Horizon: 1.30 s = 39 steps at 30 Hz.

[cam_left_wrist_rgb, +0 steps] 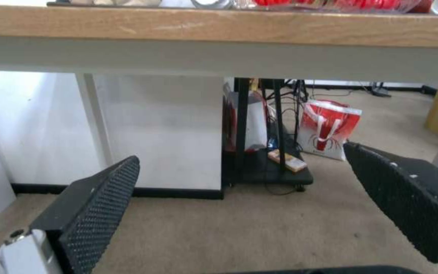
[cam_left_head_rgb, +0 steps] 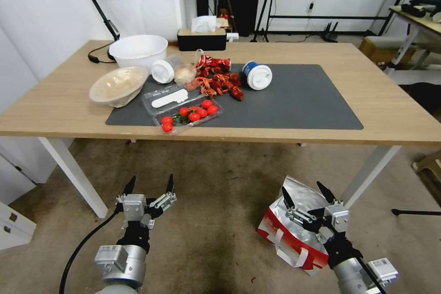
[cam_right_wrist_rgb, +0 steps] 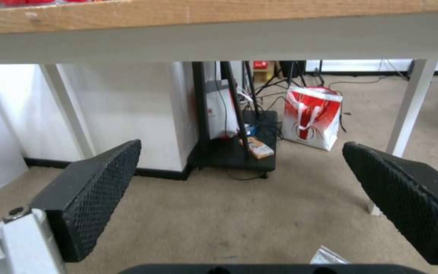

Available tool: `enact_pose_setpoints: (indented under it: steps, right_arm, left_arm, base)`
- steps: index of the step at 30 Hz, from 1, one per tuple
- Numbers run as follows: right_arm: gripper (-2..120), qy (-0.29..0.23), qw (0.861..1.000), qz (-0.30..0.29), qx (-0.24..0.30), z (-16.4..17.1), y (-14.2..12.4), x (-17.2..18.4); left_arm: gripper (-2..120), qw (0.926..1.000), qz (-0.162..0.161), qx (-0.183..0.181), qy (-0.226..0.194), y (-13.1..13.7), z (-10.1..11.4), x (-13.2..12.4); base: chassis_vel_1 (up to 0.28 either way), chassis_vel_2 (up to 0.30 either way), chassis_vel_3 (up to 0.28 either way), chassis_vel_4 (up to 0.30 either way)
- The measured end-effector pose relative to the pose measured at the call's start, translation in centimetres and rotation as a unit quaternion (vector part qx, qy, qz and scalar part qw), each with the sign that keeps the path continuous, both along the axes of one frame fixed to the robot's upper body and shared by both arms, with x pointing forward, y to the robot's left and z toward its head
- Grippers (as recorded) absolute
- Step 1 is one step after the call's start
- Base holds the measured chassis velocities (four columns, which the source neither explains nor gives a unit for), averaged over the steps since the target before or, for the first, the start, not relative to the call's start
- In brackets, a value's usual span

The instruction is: Pick up the food delivery bag from the floor and place it on the table.

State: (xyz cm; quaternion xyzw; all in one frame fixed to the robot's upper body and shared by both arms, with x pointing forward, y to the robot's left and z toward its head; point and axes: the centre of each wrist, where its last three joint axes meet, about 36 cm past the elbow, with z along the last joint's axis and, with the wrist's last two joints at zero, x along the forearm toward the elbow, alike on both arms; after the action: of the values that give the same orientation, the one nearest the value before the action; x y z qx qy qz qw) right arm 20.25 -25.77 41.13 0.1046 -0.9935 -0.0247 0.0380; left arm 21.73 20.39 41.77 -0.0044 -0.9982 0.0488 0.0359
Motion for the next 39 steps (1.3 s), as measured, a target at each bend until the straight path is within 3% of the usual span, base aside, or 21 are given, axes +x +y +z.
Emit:
enact_pose_setpoints:
  steps: [39]
  right_arm:
    - [100, 0.014, 1.000, -0.001, 0.006, -1.2, 0.1, 0.2]
  left_arm:
    - [100, 1.0000, -0.001, 0.000, 0.009, 0.2, -0.7, 0.2]
  base:
    - [0.000, 0.000, 0.000, 0.000]
